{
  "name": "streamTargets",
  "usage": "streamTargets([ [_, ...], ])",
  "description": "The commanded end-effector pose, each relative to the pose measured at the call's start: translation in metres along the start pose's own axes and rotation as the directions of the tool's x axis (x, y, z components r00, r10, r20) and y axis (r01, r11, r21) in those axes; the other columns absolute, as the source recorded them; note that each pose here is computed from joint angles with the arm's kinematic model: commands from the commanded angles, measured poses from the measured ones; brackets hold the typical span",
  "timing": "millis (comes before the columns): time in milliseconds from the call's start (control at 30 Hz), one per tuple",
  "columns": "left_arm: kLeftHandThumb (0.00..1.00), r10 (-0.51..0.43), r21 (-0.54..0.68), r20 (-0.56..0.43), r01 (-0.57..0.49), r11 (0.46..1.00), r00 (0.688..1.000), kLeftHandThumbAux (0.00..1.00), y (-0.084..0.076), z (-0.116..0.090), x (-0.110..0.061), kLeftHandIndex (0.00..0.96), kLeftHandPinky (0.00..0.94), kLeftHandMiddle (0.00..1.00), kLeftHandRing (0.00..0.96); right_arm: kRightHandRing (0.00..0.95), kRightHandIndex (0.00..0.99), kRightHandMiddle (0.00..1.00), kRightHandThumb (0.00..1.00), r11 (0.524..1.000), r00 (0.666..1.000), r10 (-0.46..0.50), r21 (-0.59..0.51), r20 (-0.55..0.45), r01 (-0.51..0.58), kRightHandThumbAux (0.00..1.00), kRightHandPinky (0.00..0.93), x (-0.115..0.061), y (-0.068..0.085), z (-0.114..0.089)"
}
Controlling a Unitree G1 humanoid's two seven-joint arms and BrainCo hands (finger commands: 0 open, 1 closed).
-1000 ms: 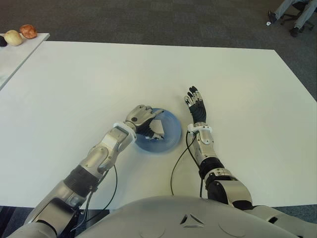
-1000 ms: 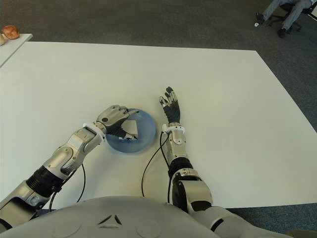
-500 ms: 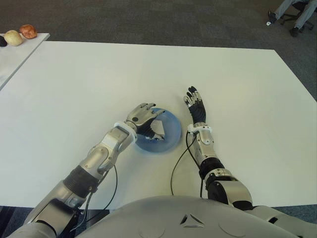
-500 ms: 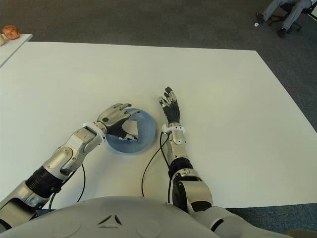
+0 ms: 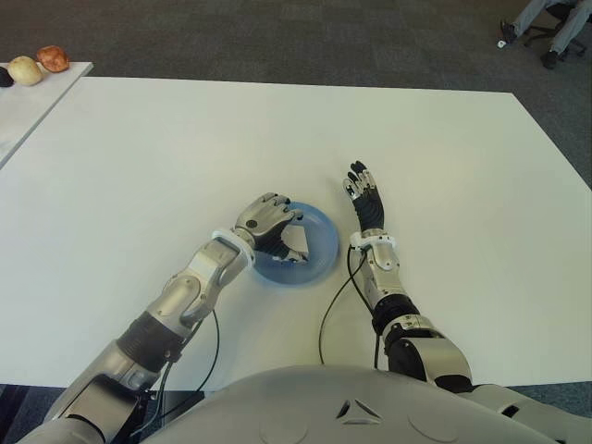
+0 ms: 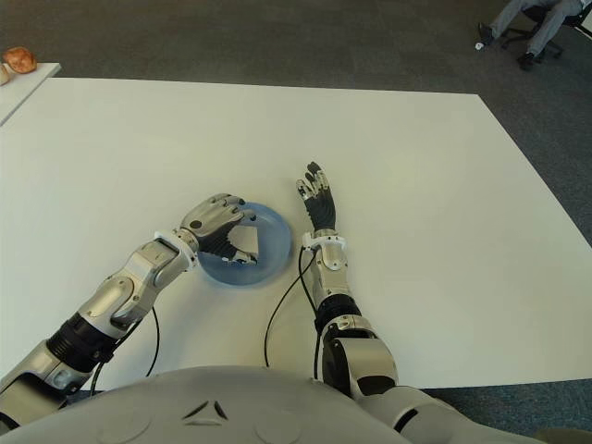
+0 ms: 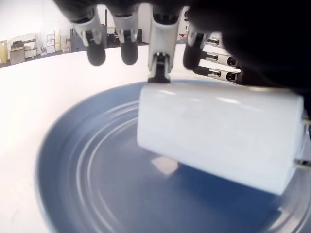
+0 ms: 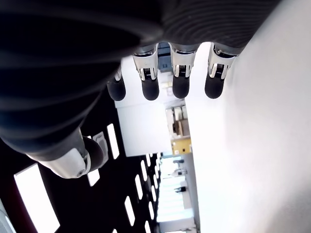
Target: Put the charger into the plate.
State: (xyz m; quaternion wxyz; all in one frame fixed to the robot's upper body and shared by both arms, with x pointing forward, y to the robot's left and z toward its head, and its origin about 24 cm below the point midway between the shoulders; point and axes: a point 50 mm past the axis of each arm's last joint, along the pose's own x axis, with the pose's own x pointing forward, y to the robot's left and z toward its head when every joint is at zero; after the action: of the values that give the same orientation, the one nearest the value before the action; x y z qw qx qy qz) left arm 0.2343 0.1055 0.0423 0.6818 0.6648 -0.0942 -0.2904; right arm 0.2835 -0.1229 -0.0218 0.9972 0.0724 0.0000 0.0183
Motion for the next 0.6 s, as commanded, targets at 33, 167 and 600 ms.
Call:
streamTargets([
  [33,0.286,0.030,-0.030,0.010,-0.030,0.999,1.000,0.495,0.0005,0.0005,-0.0022,0.316,0.156,0.261,0.210,0.013,0.005,0.050,0.044,0.999,0.993,-0.034,0.007,-0.109,0.035,0.555,0.000,-0.0157,-0.0064,-0.0211],
  [167,0.337,0.041,-0.047,0.013,-0.040,0.998,0.999,0.497,0.0001,0.0004,-0.0024,0.338,0.250,0.337,0.295,0.024,0.007,0.064,0.035,0.999,0.993,-0.036,0.006,-0.109,0.037,0.543,0.000,-0.0158,-0.0062,-0.0212],
  [600,0.377,0.082,-0.090,0.010,-0.081,0.993,0.997,0.506,-0.0014,-0.0008,-0.0029,0.336,0.351,0.444,0.403,0.035,0.012,0.077,0.007,0.999,0.993,-0.032,0.003,-0.114,0.032,0.528,0.002,-0.0155,-0.0055,-0.0220],
])
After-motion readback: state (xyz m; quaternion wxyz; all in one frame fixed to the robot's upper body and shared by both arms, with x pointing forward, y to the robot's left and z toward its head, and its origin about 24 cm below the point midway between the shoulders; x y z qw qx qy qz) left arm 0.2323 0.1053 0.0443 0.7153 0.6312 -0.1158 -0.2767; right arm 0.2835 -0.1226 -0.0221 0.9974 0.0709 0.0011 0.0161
